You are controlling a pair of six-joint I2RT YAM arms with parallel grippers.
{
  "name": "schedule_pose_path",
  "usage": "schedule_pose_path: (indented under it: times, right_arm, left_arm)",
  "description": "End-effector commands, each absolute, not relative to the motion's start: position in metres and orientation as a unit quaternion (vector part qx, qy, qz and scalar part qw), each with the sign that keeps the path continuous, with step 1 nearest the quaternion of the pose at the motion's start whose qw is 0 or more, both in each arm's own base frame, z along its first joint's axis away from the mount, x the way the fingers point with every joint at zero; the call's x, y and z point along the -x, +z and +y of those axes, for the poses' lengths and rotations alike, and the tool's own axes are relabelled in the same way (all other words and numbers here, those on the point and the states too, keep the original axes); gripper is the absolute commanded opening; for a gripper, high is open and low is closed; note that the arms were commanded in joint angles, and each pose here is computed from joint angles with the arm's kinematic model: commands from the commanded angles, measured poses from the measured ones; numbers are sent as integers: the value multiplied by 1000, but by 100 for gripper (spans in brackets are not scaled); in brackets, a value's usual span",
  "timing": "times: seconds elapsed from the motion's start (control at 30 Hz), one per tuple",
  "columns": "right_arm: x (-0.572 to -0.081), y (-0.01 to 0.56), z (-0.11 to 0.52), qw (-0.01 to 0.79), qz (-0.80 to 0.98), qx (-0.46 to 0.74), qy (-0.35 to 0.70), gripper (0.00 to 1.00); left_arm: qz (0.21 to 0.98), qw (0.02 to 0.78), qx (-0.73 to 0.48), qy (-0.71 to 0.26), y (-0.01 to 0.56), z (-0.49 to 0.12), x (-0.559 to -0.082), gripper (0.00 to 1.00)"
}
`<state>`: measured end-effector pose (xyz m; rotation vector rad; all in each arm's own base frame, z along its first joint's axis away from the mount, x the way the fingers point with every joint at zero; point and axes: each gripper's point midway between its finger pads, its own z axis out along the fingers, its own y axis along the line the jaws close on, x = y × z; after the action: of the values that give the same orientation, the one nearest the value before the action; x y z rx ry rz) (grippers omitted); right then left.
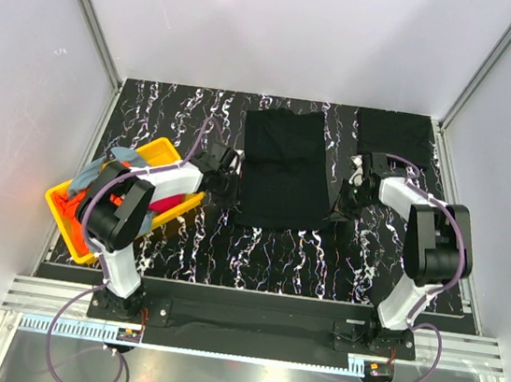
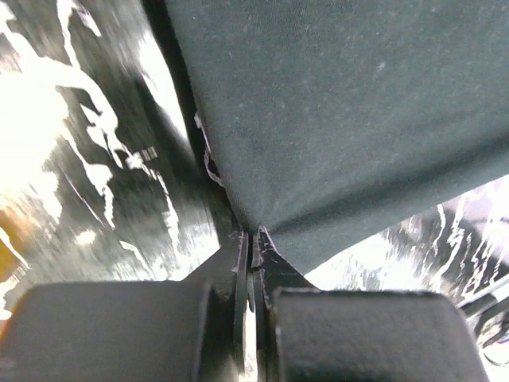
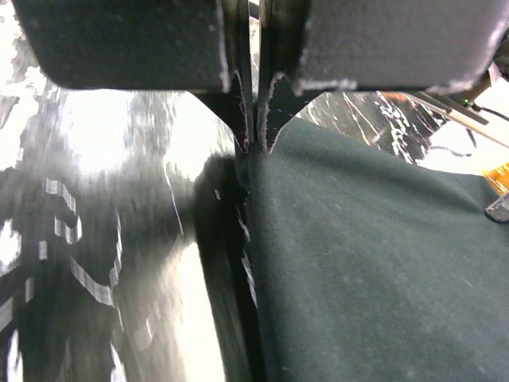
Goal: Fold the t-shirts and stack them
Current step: Fold the tshirt
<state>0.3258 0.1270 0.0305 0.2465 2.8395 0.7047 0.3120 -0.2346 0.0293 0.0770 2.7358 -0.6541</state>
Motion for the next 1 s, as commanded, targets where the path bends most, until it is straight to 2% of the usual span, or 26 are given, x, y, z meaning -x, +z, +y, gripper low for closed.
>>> schedule_pose_path:
  times: [0.0,0.2,0.27,0.3,0.33,0.37,0.47,0.5,0.6,0.73,0.8,0.97]
  right_arm:
    - [-325,34,119,150,954,-125,227,0]
    - [-301,26,111,159,949,-169,213,0]
    - [-290,26,115,153,947,-172,226,8]
    - [-289,35,114,166,944,-170,230,14]
    - [-286,36,112,171,943,-173,226,25]
    - [-284,41,111,172,942,-180,224,32]
    - [-287,60,102,194,941,-187,203,44]
    - [-295,72,101,211,938,-187,201,44]
    - [-318,95,103,237,932,-179,209,41]
    - [-354,112,123,246,925,-135,254,37]
    - [-374,112,130,243,924,-123,267,36]
    - [-411,106,148,243,915,-97,306,36]
  left_arm:
    - [961,190,-20,-201,34,-224,-307,0]
    - [966,183,-19,-181,26,-211,-285,0]
    - [963,186,-24,-192,34,-215,-277,0]
    - [963,188,-27,-193,37,-216,-272,4]
    - [959,200,-33,-200,50,-221,-268,13]
    - [956,204,-35,-206,57,-224,-266,27]
    - [946,227,-46,-228,87,-231,-270,35]
    - [939,249,-56,-229,106,-235,-282,39]
    - [934,276,-59,-216,127,-236,-310,42]
    - [940,252,-57,-225,113,-247,-345,42]
    - [935,261,-61,-233,119,-254,-366,42]
    - [943,240,-70,-218,88,-260,-409,42]
